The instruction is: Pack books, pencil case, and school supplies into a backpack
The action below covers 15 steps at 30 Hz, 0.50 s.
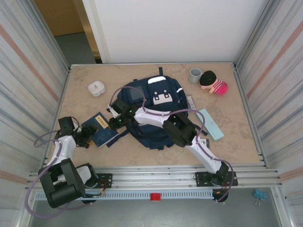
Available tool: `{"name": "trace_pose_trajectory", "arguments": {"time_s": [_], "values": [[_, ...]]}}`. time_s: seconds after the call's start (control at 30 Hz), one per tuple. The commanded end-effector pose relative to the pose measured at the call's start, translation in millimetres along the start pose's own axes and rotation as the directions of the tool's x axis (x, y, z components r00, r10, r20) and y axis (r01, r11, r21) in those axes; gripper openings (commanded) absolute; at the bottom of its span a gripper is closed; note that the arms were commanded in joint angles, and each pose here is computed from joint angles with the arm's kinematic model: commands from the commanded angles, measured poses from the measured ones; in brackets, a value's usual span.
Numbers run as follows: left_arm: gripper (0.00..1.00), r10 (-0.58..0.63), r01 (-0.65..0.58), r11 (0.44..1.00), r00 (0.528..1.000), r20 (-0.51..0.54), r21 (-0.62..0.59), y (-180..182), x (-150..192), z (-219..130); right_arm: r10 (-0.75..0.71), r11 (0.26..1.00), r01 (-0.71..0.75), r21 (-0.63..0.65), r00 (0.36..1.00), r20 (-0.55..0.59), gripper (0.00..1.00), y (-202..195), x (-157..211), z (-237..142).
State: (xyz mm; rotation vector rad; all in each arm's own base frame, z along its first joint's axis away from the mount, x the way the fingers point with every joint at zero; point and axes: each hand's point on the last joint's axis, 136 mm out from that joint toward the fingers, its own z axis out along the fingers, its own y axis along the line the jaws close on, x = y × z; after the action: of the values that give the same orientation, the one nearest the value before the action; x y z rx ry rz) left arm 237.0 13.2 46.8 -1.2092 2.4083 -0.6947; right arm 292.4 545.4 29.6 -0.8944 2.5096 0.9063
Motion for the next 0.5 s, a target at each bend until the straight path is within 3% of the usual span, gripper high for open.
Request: {"name": "trace_pose_trajectory", "arguments": {"time_s": [0.0, 0.47], "values": [[0.71, 0.028, -0.027, 0.99, 1.0, -0.006, 0.136, -28.9, -0.5, -7.1, 0.052, 0.999, -0.053, 0.002, 0.99, -0.127, 0.17, -3.7, 40.3, 16.0], [0.68, 0.045, -0.039, 0.967, 0.999, -0.015, 0.253, -59.0, -0.4, -7.6, 0.121, 0.993, -0.121, 0.012, 0.982, -0.148, 0.14, -17.1, 46.1, 19.5]]}}
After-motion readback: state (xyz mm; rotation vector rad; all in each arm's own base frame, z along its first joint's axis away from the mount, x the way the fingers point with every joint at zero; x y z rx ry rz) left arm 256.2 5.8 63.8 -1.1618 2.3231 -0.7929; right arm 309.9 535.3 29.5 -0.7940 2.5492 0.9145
